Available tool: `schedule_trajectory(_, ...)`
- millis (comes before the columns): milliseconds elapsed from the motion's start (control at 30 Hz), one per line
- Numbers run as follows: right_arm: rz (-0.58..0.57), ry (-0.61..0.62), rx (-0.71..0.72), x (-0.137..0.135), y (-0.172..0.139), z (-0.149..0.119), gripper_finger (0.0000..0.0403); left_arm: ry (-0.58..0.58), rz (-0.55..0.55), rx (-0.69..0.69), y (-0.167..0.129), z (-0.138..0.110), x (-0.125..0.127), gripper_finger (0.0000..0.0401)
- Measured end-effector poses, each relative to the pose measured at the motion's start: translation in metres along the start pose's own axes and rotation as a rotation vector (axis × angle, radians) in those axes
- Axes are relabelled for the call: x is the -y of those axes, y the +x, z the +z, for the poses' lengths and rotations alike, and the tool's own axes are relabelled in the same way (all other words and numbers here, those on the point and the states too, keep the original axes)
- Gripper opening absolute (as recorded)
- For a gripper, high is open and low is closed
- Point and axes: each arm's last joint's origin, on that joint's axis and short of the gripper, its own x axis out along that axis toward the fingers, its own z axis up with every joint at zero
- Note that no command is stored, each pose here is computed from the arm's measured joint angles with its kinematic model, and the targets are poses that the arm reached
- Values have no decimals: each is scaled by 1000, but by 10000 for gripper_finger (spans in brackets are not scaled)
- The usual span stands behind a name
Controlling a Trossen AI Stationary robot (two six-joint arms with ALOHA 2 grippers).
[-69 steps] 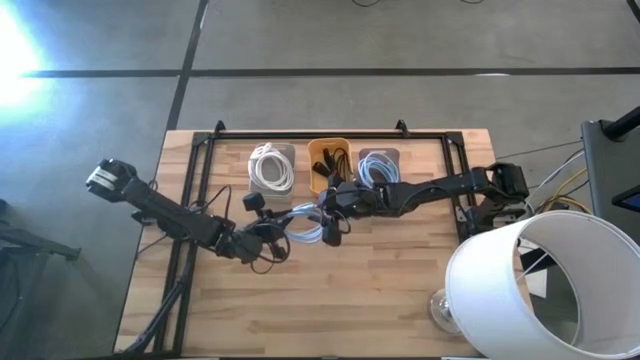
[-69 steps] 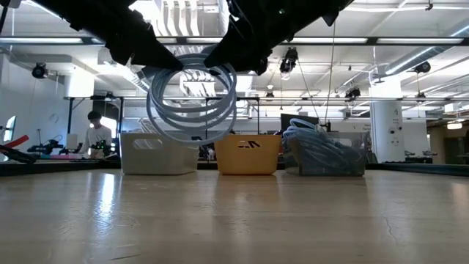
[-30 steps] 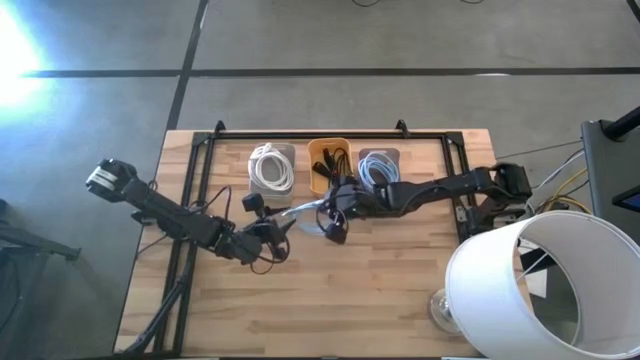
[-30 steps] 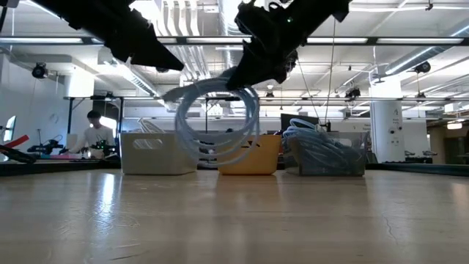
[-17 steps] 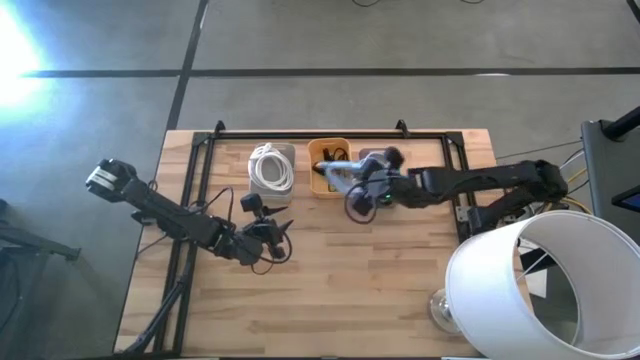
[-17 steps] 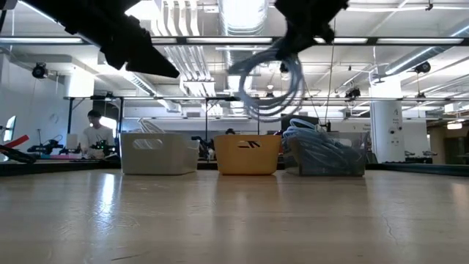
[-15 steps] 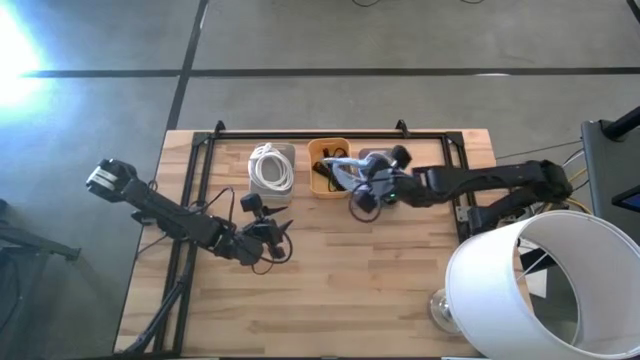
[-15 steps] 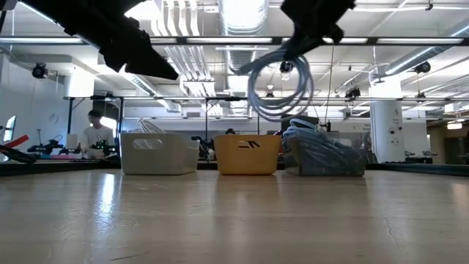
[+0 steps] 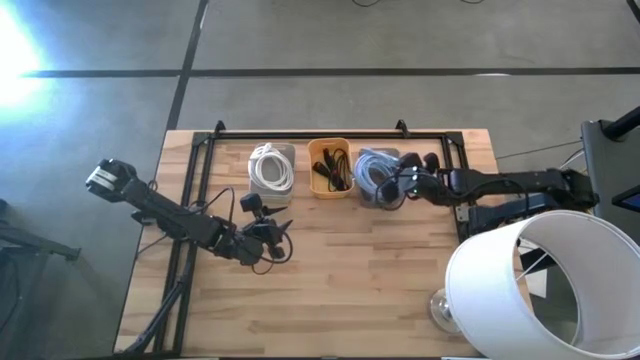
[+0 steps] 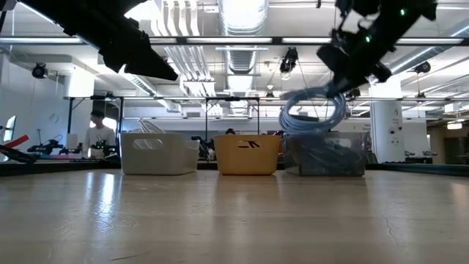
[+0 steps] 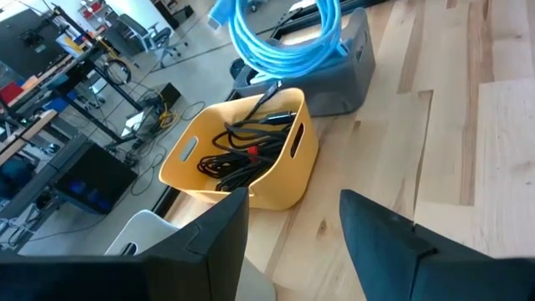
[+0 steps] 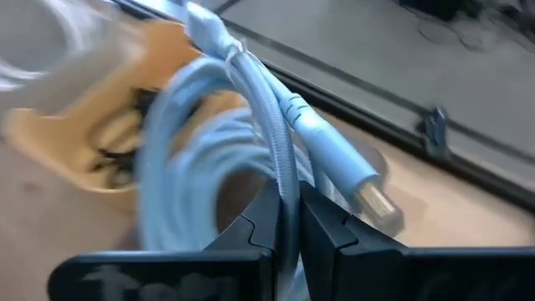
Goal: Sort HDMI cables
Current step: Put the blue HDMI cable into the gray bin, then return to Home Position
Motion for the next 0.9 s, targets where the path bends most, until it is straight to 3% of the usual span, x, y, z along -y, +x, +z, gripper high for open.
schedule_trajectory(267, -121, 122, -66, 31, 26, -37, 22, -2, 0, 0, 0, 0, 0, 193)
schedule_trajectory(433, -86, 104, -21, 30, 39, -45, 25, -2, 0, 1, 0, 0, 0, 191)
schedule_trajectory(533, -45, 105, -21, 29, 47, -47, 39, -5, 0, 2, 0, 0, 0, 191)
schedule_trajectory(900, -72, 100, -89, 28, 63, -48, 112, -8, 0, 2, 0, 0, 0, 191)
